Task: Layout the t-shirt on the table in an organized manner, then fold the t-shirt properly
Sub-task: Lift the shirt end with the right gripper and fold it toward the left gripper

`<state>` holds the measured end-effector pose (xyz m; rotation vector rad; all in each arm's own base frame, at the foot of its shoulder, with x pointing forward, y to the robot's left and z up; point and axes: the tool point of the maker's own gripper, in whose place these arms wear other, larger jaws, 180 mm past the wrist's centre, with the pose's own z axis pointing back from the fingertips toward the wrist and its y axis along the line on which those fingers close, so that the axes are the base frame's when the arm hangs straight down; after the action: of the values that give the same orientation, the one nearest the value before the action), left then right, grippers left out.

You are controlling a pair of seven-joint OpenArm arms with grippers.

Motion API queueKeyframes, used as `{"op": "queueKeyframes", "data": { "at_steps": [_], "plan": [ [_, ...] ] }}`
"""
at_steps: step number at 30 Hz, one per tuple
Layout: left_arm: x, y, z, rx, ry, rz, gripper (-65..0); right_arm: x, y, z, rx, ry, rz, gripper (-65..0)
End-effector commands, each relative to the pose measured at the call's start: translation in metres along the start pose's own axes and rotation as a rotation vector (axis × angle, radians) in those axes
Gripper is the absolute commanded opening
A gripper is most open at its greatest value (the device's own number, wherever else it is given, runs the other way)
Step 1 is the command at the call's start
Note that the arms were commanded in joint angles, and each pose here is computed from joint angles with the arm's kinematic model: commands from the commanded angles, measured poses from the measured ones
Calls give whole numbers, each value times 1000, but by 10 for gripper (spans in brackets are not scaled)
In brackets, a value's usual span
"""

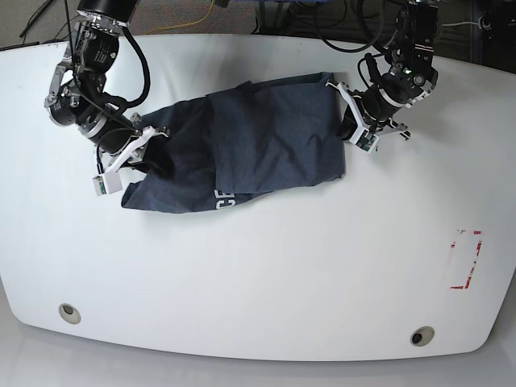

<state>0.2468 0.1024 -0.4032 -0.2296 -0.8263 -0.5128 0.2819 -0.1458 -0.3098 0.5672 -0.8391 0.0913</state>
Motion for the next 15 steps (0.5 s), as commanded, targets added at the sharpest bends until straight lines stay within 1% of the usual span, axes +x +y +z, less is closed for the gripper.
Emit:
{"op": "queueKeyframes", "data": {
  "at_steps": [1,6,15],
  "plan": [
    [23,-4,5,-33,-81,-5,-650,15,5,3,16,-50,24,-650],
    [34,-16,6,-114,-120,-23,-650,14,6,2,20,-51,18,-650],
    [45,-13,2,-112,-140,-42,-650,14,5,2,17,-49,19,-650]
  ]
}}
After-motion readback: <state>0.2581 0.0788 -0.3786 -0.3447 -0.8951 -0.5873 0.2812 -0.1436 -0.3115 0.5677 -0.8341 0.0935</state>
